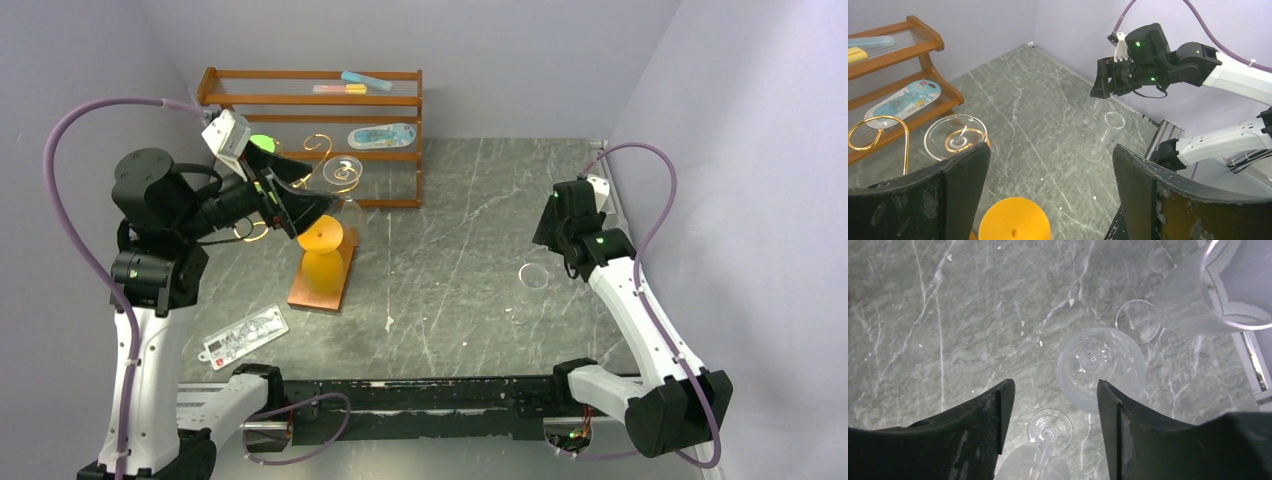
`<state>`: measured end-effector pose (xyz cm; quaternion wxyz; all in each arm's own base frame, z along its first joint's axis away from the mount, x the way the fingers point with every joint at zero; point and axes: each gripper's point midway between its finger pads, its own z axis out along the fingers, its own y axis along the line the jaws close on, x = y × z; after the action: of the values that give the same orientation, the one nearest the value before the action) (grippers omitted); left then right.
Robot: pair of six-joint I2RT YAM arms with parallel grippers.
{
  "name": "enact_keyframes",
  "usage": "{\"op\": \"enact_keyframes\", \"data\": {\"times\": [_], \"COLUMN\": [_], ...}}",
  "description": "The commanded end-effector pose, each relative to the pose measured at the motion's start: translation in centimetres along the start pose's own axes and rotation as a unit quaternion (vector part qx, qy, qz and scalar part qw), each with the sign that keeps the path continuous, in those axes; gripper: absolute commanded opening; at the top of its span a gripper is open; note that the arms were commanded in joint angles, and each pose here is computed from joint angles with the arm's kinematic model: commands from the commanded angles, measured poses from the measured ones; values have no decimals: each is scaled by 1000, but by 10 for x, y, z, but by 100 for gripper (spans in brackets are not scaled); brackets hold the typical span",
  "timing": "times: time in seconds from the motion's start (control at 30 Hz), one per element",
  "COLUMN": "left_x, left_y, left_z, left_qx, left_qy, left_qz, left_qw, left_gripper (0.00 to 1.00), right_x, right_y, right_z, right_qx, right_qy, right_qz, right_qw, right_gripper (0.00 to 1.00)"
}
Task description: Place the wine glass upside down on the wine glass rack
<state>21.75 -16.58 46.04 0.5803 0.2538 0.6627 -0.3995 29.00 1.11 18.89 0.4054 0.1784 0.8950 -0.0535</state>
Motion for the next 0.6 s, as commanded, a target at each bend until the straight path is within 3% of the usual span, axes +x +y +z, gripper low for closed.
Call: {"op": "enact_keyframes", "data": {"times": [0.0,0.33,0.57], "left_x": [0,8,12], "left_y": [-2,2,7], "left_z": [-5,-1,1], "left_qx": [-16,-28,-40], "left_qy": [-14,-6,-7], "left_qz": [27,21,5], "left_qw": [999,999,999], "left_gripper": [96,96,96], "right_x": [-4,7,-5], "right_y": [4,18,23], "right_z": [9,27,21], "right_qx": [-2,-11,-21], "right_qy": [-14,34,20], "right_qz": [0,-24,-18], "right_qw": [1000,999,999], "right_gripper": [62,33,2]}}
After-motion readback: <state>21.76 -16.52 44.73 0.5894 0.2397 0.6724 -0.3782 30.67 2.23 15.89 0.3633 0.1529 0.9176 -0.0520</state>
